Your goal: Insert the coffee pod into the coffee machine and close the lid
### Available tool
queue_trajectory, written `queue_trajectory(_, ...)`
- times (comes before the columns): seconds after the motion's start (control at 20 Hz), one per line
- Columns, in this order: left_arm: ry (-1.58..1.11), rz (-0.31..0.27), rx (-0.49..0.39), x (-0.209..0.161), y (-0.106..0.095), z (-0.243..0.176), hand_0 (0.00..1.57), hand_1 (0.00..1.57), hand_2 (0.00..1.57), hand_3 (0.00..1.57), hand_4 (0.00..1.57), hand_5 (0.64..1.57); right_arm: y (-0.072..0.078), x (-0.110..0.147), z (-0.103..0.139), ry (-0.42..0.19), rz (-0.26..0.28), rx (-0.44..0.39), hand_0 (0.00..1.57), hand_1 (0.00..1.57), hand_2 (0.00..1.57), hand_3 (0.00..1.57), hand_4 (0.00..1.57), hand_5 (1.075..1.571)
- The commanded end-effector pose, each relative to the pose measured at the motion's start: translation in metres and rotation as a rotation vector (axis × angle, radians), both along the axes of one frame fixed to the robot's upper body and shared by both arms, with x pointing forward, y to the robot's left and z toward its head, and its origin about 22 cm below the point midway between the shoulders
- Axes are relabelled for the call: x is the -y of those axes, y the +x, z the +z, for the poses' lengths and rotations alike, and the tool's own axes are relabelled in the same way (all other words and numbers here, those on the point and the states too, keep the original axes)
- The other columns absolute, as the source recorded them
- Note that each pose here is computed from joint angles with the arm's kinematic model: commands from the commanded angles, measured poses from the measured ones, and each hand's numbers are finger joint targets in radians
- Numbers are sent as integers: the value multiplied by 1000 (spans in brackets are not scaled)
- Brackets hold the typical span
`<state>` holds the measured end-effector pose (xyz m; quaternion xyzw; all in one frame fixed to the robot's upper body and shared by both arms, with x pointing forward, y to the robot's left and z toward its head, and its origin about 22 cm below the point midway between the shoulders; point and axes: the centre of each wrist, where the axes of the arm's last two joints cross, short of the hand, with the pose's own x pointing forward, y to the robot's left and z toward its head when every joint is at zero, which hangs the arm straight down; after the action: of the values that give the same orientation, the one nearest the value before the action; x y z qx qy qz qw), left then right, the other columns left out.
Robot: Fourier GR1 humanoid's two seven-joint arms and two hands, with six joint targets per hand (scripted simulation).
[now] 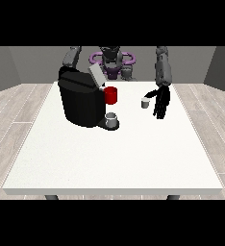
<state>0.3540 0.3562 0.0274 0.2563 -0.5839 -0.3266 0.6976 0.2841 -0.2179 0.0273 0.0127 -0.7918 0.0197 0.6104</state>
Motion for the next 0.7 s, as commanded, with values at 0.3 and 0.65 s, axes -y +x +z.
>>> queue_trajectory(0.3, 7, -20, -34, -11, 15, 3, 0, 0, 464, 0, 0, 1571, 11, 3, 0, -12, -14, 33, 0, 0, 0, 0, 276, 1571)
queue_trajectory(0.65, 66, -109, -8, 9, 18, -4, 695, 695, 866, 785, 0, 1571, 27, 12, 4, 12, -70, 9, 0, 0, 0, 0, 410, 1571)
